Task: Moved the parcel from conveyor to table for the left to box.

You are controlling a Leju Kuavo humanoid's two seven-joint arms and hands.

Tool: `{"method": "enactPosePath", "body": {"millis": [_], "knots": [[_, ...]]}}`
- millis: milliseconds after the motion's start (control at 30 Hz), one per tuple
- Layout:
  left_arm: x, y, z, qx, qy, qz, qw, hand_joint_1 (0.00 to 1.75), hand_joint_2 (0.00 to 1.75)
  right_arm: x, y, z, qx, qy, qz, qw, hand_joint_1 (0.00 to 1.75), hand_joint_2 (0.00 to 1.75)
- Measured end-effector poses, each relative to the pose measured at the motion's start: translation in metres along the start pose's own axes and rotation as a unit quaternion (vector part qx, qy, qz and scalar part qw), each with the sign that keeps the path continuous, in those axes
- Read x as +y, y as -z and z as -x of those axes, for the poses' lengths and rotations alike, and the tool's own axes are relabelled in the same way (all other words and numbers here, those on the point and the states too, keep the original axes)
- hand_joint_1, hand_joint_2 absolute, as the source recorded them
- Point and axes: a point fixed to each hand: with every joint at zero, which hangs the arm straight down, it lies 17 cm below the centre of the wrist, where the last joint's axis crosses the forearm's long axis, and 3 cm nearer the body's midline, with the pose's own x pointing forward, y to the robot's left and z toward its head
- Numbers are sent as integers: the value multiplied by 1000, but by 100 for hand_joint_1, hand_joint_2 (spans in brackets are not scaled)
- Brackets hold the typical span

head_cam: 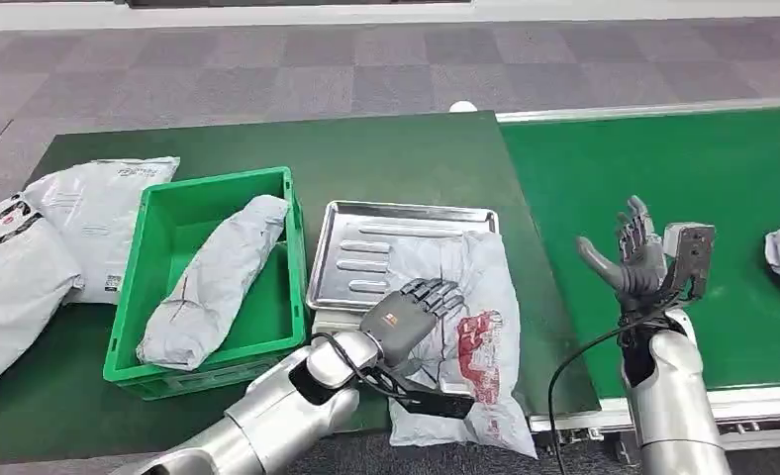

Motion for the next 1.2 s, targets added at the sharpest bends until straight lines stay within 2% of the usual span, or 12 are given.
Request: {"method": "enactPosePath", "body": {"millis": [300,333,367,500,833,1200], "knots": [[-5,4,2,3,28,20,999,0,175,1,0,0,0,2,-2,1000,0,175],[-8,4,3,4,40,29,999,12,175,2,0,0,0,4,-5,1000,0,175],[-9,5,3,4,49,35,998,175,175,2,0,0,0,4,-6,1000,0,175],[-12,7,-1,-7,63,53,997,175,175,2,-1,0,-1,5,-6,1000,0,175],[21,10,-25,-66,18,9,998,175,175,4,-14,2,2,3,-15,1000,0,175],[41,-1,-25,-79,-11,-25,997,175,175,4,-17,5,9,0,-16,1000,0,175]]}}
